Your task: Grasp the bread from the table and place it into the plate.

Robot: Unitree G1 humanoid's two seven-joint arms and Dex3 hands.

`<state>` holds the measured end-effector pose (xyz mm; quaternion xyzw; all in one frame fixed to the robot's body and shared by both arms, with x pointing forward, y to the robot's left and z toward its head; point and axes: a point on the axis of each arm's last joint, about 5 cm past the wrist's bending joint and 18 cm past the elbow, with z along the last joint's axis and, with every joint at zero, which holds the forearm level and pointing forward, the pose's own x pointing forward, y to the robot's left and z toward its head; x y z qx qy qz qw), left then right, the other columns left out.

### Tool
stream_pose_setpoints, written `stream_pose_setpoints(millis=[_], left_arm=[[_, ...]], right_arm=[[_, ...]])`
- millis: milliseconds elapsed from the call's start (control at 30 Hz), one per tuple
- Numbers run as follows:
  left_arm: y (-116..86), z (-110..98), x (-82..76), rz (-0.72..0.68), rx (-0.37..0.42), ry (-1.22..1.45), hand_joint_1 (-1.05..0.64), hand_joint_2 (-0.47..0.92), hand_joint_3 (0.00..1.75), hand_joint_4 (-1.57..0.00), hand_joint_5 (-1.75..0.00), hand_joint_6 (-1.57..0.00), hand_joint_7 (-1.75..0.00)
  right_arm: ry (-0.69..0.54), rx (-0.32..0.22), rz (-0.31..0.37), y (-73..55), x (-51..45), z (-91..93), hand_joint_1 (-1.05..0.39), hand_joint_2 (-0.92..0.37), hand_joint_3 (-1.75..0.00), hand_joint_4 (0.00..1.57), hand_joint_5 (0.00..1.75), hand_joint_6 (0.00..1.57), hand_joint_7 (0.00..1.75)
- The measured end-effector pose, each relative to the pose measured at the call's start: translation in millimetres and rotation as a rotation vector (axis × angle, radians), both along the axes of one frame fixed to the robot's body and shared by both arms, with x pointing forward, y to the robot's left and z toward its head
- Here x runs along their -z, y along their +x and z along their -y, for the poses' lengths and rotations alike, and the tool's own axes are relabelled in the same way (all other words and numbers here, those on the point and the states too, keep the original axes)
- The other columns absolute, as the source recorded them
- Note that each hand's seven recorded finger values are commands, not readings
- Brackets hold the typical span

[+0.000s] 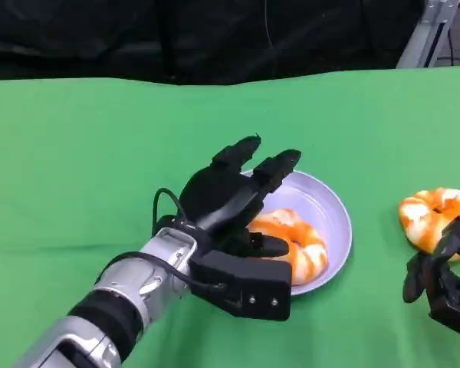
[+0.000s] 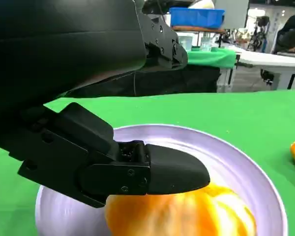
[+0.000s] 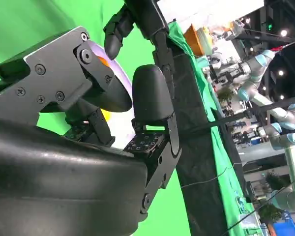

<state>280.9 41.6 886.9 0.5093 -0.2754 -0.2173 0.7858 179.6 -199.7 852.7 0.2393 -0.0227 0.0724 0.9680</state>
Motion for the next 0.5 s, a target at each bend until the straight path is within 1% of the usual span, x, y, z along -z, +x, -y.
stream_pose_setpoints(millis=[33, 100, 133, 167, 200, 233, 267, 300, 333, 367, 400, 433, 467, 500], left_arm=[[-1.3, -1.0, 1.0, 0.020, 0.005, -0.032, -0.80, 0.92, 0.43, -0.24, -0.09, -0.45, -0.07], [-4.1, -2.6, 2.7, 0.054, 0.017, -0.112, -0.61, 0.92, 0.32, -0.40, -0.13, -0.56, -0.07], [-5.8, -3.7, 3.7, 0.057, 0.023, -0.158, -0.44, 0.92, 0.27, -0.53, -0.16, -0.65, -0.09], [-7.2, -4.8, 4.3, 0.050, 0.029, -0.204, -0.32, 0.92, 0.26, -0.63, -0.20, -0.71, -0.11], [-8.5, -6.3, 4.5, 0.035, 0.039, -0.255, -0.26, 0.92, 0.25, -0.67, -0.22, -0.75, -0.11], [-9.9, -8.5, 4.5, 0.011, 0.047, -0.325, -0.19, 0.92, 0.27, -0.74, -0.27, -0.81, -0.13], [-10.9, -10.8, 4.4, -0.010, 0.052, -0.379, -0.12, 0.92, 0.35, -0.78, -0.46, -0.89, -0.15], [-11.3, -13.3, 3.9, -0.042, 0.061, -0.425, -0.08, 0.90, 0.46, -0.78, -0.68, -0.97, -0.18], [-11.6, -16.6, 2.7, -0.088, 0.073, -0.478, -0.03, 0.83, 0.70, -0.76, -0.99, -1.03, -0.26], [-11.8, -20.3, 2.0, -0.139, 0.082, -0.528, -0.01, 0.77, 0.87, -0.76, -1.13, -1.03, -0.39], [-12.1, -24.0, 2.0, -0.188, 0.090, -0.565, -0.01, 0.70, 1.02, -0.81, -1.24, -1.01, -0.59], [-12.3, -27.9, 2.3, -0.241, 0.101, -0.588, -0.01, 0.64, 1.13, -0.84, -1.32, -0.98, -0.78], [-12.7, -32.0, 2.7, -0.293, 0.114, -0.609, -0.02, 0.60, 1.20, -0.86, -1.38, -0.97, -0.89], [-13.5, -36.0, 3.4, -0.337, 0.130, -0.627, -0.02, 0.55, 1.26, -0.93, -1.43, -1.02, -1.01]], right_arm=[[0.000, 0.001, 0.000, 0.0, 0.0, 0.0, -0.06, -0.50, -1.33, 0.92, 1.75, 0.76, 1.66], [-0.001, 0.000, -0.001, 0.0, 0.0, -0.2, -0.05, -0.50, -1.34, 0.92, 1.75, 0.76, 1.67], [-0.001, 0.000, -0.001, 0.0, -0.1, -0.4, -0.05, -0.50, -1.35, 0.92, 1.75, 0.76, 1.67], [-0.001, -0.001, -0.001, 0.1, -0.1, -0.5, -0.05, -0.50, -1.35, 0.92, 1.75, 0.76, 1.67], [-0.001, -0.002, -0.001, 0.1, -0.1, -0.6, -0.05, -0.49, -1.35, 0.92, 1.75, 0.76, 1.67], [-0.001, -0.002, -0.001, 0.1, -0.1, -0.7, -0.05, -0.49, -1.35, 0.92, 1.75, 0.76, 1.67], [-0.001, -0.002, -0.001, 0.1, -0.1, -0.7, -0.05, -0.49, -1.35, 0.92, 1.75, 0.76, 1.67], [-0.001, -0.003, 0.000, 0.2, -0.1, -0.7, -0.05, -0.49, -1.36, 0.92, 1.75, 0.76, 1.67], [-0.001, -0.003, 0.000, 0.2, -0.1, -0.8, -0.05, -0.49, -1.36, 0.92, 1.75, 0.76, 1.67], [-0.001, -0.003, -0.001, 0.2, -0.1, -0.9, -0.05, -0.49, -1.36, 0.92, 1.75, 0.76, 1.67], [-0.001, -0.004, -0.001, 0.2, -0.1, -1.0, -0.05, -0.49, -1.36, 0.92, 1.75, 0.76, 1.67], [-0.001, -0.004, -0.001, 0.3, -0.1, -1.1, -0.05, -0.49, -1.35, 0.92, 1.75, 0.76, 1.67], [-0.001, -0.005, -0.001, 0.3, -0.1, -1.3, -0.05, -0.49, -1.35, 0.92, 1.75, 0.76, 1.67], [-0.001, -0.006, -0.001, 0.4, -0.1, -1.5, -0.05, -0.49, -1.35, 0.92, 1.75, 0.76, 1.67]])
